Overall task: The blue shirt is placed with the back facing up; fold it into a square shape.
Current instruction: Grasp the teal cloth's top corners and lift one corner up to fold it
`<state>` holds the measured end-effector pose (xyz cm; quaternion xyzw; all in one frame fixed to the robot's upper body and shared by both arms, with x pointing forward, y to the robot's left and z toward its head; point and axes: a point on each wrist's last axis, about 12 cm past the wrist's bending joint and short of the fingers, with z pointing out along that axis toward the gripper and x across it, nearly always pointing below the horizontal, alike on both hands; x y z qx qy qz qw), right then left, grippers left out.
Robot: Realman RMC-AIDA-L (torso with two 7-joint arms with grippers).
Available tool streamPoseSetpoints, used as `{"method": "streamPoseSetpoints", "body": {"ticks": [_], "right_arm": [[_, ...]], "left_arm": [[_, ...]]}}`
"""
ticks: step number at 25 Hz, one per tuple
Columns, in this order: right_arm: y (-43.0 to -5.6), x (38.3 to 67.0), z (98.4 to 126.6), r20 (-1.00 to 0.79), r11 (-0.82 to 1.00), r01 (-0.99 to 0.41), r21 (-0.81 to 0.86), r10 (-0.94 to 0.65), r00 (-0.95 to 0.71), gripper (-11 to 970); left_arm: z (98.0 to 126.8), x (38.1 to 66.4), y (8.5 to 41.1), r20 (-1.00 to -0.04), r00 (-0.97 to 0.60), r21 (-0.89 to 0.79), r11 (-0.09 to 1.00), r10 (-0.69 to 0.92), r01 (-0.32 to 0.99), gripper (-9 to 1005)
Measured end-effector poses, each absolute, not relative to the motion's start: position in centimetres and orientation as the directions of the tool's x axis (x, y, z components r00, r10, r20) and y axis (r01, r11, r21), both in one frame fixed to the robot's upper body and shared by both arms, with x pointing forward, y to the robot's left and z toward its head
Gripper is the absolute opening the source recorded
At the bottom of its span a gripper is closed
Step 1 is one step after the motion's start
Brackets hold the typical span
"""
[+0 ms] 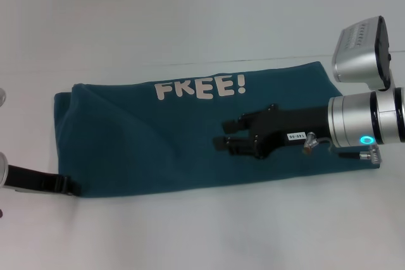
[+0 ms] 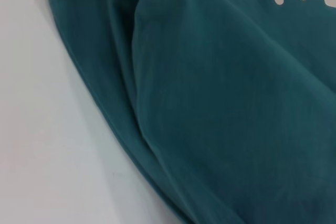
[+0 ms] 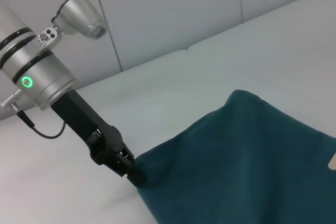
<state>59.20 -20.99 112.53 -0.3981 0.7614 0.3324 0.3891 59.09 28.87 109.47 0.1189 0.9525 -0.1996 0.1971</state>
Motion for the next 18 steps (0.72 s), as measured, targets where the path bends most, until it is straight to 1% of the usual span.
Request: {"method": "streamPoseSetpoints", "body": {"ticks": [1, 4, 9, 13, 18], "right_arm": [[-20.95, 59.19, 112.51, -0.857, 0.461, -0.865, 0.197, -0.348, -0.380, 443], [-20.85, 59.18, 112.54, -0.857, 0.457, -0.868, 0.197, -0.350, -0.379, 440], [-20.82, 59.17, 112.57, -0.857, 0.454, -0.869, 0.198, -0.349, -0.378, 431], [-20.86, 59.12, 112.34, -0.857, 0.459, -0.865, 0.203, -0.345, -0.384, 425], [-21.05, 59.17, 111.86, -0.859, 0.476, -0.854, 0.209, -0.328, -0.393, 416]], "left_arm": [[109.47, 59.11, 28.84, -0.424, -0.894, -0.334, 0.892, 0.148, 0.305, 363], [109.47, 59.20, 28.78, -0.426, -0.893, -0.332, 0.892, 0.147, 0.306, 132], [109.50, 59.30, 28.55, -0.436, -0.889, -0.340, 0.889, 0.141, 0.307, 36], [109.96, 59.46, 28.40, -0.471, -0.876, -0.386, 0.869, 0.102, 0.309, 39], [110.35, 59.51, 28.26, -0.482, -0.871, -0.418, 0.851, 0.091, 0.320, 44]]}}
